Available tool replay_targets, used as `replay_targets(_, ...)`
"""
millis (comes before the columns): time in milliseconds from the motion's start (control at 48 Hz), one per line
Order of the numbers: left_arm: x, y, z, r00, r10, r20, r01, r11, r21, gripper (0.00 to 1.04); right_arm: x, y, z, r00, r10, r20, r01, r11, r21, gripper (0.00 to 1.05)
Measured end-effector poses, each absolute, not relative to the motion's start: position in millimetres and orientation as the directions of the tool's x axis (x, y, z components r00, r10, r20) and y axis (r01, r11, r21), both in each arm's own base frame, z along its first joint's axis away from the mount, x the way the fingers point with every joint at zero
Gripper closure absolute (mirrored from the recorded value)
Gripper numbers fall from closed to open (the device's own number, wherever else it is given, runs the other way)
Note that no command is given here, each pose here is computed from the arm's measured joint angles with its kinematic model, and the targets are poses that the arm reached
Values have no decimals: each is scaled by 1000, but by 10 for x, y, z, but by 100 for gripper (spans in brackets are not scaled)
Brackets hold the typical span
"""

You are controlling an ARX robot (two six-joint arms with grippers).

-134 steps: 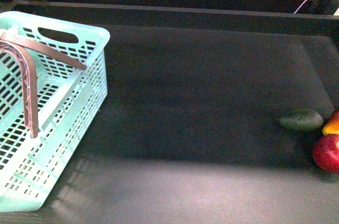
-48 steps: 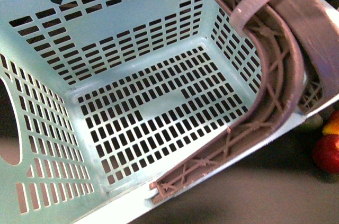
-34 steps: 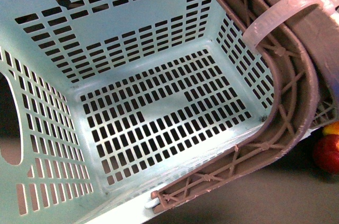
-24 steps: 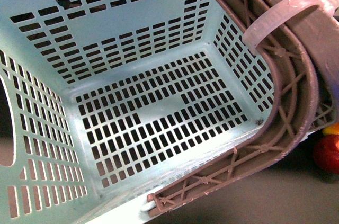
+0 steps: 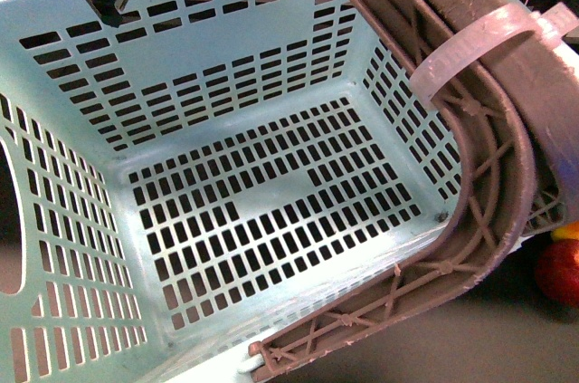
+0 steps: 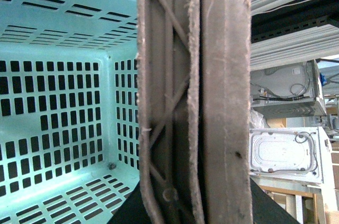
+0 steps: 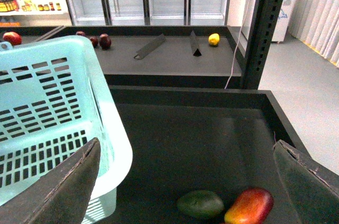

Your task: Pick apple with right arm and hold basket with left

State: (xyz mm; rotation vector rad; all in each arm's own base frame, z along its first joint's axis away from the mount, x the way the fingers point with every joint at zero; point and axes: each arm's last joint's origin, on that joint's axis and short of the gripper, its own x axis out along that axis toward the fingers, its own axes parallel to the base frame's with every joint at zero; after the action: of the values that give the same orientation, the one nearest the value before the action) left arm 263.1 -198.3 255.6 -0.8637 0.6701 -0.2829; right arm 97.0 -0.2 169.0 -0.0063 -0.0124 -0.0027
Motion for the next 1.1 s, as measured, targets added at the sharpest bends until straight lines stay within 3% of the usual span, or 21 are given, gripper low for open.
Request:
replay_targets(21,2631,-1983,2556,762,-486,-427,-33,629,-777,89,971,-3,1687,1000,-10,4,10,1000,1,9)
replay_targets(104,2631,-1983,2556,763,-485,-427,-34,630,-776,89,1006,-70,1668,943,-142,-300,169,983,69,9)
replay_targets(167,2631,-1984,2557,762,-487,-427,-31,630,-776,89,1093,-166,1628,905,-156,-396,216,970,110,9)
replay_targets(438,2631,-1984,2557,762,-487,-427,-32,631,-776,89,1843,-689,1343,860,-235,-453,262,965,-1,9)
replay_targets(583,2631,-1984,2557,762,-487,-427,-32,631,-775,89,2309,-878,845,781,-205,-590,232,972,-30,9)
replay_targets(812,2631,-1984,2557,762,-487,-427,-32,631,-775,89,2508,-899,283,648,-179,-740,213,976,-49,9)
replay_targets(1104,2631,-1984,2557,762,-487,-427,-32,631,-775,89,2741,-844,-27,581,-195,-790,189,977,-102,9)
